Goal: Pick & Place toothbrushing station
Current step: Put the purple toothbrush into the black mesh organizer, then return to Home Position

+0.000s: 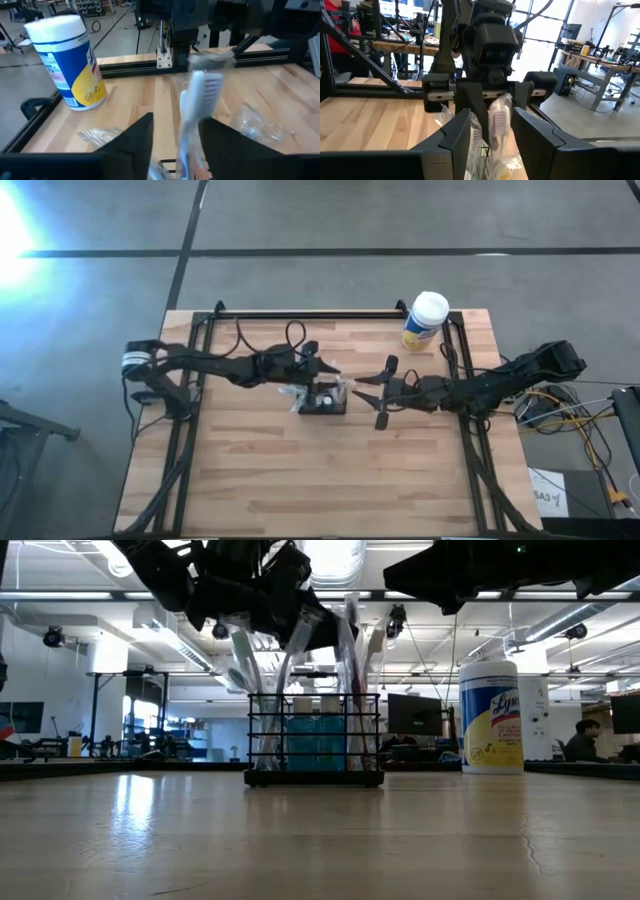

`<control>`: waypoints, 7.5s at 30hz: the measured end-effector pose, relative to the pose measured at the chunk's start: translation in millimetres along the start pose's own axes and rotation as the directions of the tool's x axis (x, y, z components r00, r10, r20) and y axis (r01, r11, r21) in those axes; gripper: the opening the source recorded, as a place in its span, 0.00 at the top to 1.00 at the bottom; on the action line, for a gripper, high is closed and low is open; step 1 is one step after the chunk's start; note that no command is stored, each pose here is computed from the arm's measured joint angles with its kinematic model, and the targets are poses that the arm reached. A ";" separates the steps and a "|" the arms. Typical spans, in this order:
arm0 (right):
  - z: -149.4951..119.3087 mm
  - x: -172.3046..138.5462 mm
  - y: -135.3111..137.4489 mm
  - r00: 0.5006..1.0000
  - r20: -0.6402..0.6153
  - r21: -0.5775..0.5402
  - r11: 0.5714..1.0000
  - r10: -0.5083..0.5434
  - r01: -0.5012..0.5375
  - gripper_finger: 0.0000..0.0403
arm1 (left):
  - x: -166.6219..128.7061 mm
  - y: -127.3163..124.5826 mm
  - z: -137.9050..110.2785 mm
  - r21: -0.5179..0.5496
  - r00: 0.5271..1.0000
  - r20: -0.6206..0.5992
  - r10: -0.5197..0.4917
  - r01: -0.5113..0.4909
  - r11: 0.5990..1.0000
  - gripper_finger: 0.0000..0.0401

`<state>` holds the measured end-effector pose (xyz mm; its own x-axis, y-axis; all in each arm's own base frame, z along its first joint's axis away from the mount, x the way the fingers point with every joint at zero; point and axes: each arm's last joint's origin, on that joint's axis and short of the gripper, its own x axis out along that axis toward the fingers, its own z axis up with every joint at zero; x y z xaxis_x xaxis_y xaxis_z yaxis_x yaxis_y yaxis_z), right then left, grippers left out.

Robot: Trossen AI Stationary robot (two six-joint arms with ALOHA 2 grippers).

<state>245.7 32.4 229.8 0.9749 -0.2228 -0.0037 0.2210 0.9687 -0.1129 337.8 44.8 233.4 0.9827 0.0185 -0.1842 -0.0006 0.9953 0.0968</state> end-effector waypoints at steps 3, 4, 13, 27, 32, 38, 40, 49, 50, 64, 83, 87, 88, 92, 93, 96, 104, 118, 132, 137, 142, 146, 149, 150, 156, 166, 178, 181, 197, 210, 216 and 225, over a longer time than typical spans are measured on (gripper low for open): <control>-0.2 0.0 0.0 1.000 -0.001 0.000 1.000 0.000 0.000 0.65 | -3.6 0.2 5.2 0.003 1.000 0.015 0.001 -0.001 1.000 0.54; -0.3 0.0 0.0 1.000 -0.002 -0.001 1.000 0.000 0.000 0.65 | -5.7 0.2 7.7 0.010 1.000 0.019 0.002 -0.002 1.000 0.52; -0.8 0.0 -0.1 1.000 -0.007 -0.016 1.000 0.000 0.000 0.67 | -25.4 1.5 32.1 0.035 0.996 0.093 0.013 -0.016 0.999 0.46; -0.7 0.0 -0.1 1.000 -0.006 -0.003 1.000 0.000 0.000 0.68 | 3.3 0.2 -8.1 -0.029 0.999 -0.044 -0.004 0.003 1.000 0.70; -0.7 0.0 -0.1 1.000 -0.006 -0.007 1.000 0.000 0.000 0.69 | 4.3 0.9 -5.2 -0.030 0.999 -0.036 -0.002 0.001 1.000 0.96; -0.7 0.0 -0.1 1.000 -0.006 -0.017 1.000 0.000 0.000 0.68 | 7.0 2.5 2.9 -0.036 0.999 -0.053 -0.007 0.005 0.999 0.78; -0.7 0.0 0.0 1.000 -0.006 -0.017 1.000 0.000 0.000 0.68 | 7.7 1.9 4.6 -0.040 0.997 -0.063 -0.039 0.037 0.999 0.66; -0.7 0.0 0.0 1.000 -0.006 -0.014 1.000 0.000 0.000 0.69 | 8.9 2.1 7.8 -0.066 0.995 -0.089 -0.053 0.047 0.997 0.27; -0.7 0.0 0.0 1.000 -0.006 -0.012 1.000 0.000 0.000 0.69 | 9.0 2.2 8.2 -0.066 0.995 -0.088 -0.052 0.047 0.997 0.25; 0.9 37.5 17.9 0.994 0.088 -0.070 0.995 0.072 -0.066 0.70 | 8.9 7.9 9.9 -0.056 0.996 -0.087 0.021 -0.026 0.998 0.24; -4.3 62.3 16.9 0.953 -0.171 -0.104 0.967 -0.249 0.234 0.79 | -3.7 7.1 21.2 -0.038 0.997 -0.083 0.010 -0.013 0.999 0.23; -3.5 62.4 16.8 0.954 -0.166 -0.101 0.967 -0.250 0.235 0.82 | -11.9 6.8 28.9 -0.023 0.997 -0.076 0.011 -0.012 1.000 0.23; -3.2 62.5 16.9 0.954 -0.165 -0.102 0.967 -0.250 0.235 0.82 | -14.5 6.6 30.8 -0.014 0.997 -0.078 0.010 -0.011 1.000 0.23; -3.5 61.5 17.0 0.954 -0.172 -0.122 0.966 -0.246 0.228 0.83 | -35.2 6.2 51.3 0.072 0.999 -0.037 0.010 -0.008 0.997 0.23; -3.4 60.9 17.2 0.954 -0.172 -0.123 0.966 -0.245 0.225 0.83 | -43.6 5.8 57.5 0.091 1.000 -0.023 0.013 -0.011 0.996 0.23; -2.0 59.3 17.5 0.956 -0.166 -0.130 0.967 -0.241 0.221 0.82 | -71.1 3.6 70.6 0.116 0.999 -0.036 0.009 -0.005 0.993 0.24; 9.4 53.7 30.3 0.997 -0.066 -0.186 0.982 -0.033 0.020 0.83 | -156.1 -7.8 80.7 0.005 0.996 -0.084 -0.015 0.016 1.000 0.31; 56.5 19.1 12.6 0.895 0.183 -0.016 0.911 0.407 -0.412 0.90 | -233.7 -24.0 19.5 0.042 0.995 0.067 0.067 -0.070 0.997 0.97; 26.0 -38.3 -32.9 0.969 0.165 0.180 0.961 0.183 -0.212 0.98 | -216.5 -28.4 -58.1 0.055 0.959 0.234 0.157 -0.175 0.983 0.99; 7.1 -54.6 -39.5 0.967 0.224 0.216 0.961 0.123 -0.172 0.98 | -221.2 -26.5 -56.9 0.035 0.938 0.291 0.187 -0.206 0.978 1.00; -9.9 -71.0 -44.8 0.954 0.283 0.231 0.959 0.098 -0.167 0.98 | -227.8 -23.4 -49.0 0.016 0.923 0.320 0.214 -0.231 0.973 1.00; -22.4 -80.3 -52.0 0.954 0.294 0.265 0.955 0.054 -0.136 0.98 | -230.1 -22.4 -49.4 -0.001 0.916 0.345 0.203 -0.216 0.976 1.00; -30.0 -84.4 -57.4 0.958 0.287 0.289 0.951 0.026 -0.112 0.98 | -225.3 -21.7 -62.0 -0.039 0.929 0.310 0.204 -0.202 0.979 1.00; -32.3 -85.3 -58.7 0.959 0.283 0.297 0.949 0.016 -0.103 0.98 | -223.1 -21.8 -68.9 -0.046 0.937 0.284 0.205 -0.201 0.979 1.00; -44.2 -97.3 -62.1 0.956 0.292 0.306 0.948 -0.001 -0.092 0.98 | -221.9 -22.6 -85.5 -0.068 0.938 0.273 0.214 -0.204 0.977 1.00; -55.2 -102.8 -62.1 0.986 0.165 0.271 0.961 0.016 -0.061 0.98 | -228.8 -29.7 -96.1 -0.059 0.951 0.299 0.083 -0.068 0.996 1.00; -62.0 -98.8 -61.3 0.995 0.101 0.264 0.964 0.000 -0.027 0.98 | -222.8 -31.0 -108.7 -0.086 0.986 0.165 0.037 -0.023 0.996 1.00; -64.1 -97.6 -60.8 0.997 0.083 0.261 0.965 0.001 -0.023 0.98 | -222.0 -31.0 -109.8 -0.088 0.988 0.152 0.036 -0.023 0.996 0.99; -66.1 -96.3 -60.4 0.998 0.066 0.292 0.956 0.004 -0.023 0.98 | -222.1 -30.2 -108.9 -0.082 0.986 0.154 0.060 -0.048 0.996 0.97; -66.1 -96.3 -60.4 0.998 0.066 0.298 0.954 0.004 -0.024 0.98 | -222.1 -30.1 -108.8 -0.082 0.986 0.154 0.061 -0.049 0.995 0.96; -66.1 -96.3 -60.4 0.998 0.066 0.298 0.954 0.004 -0.024 0.98 | -222.1 -30.1 -108.8 -0.083 0.986 0.155 0.061 -0.049 0.995 0.96; -66.0 -96.3 -60.4 0.998 0.066 0.298 0.954 0.004 -0.024 0.98 | -222.1 -30.1 -108.8 -0.083 0.986 0.155 0.061 -0.048 0.995 0.97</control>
<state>136.6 -11.8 171.3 0.9756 -0.2108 0.0615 0.1960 0.9623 0.1883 99.4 21.0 165.0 0.9976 0.0642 -0.0245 -0.0636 0.9977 0.0244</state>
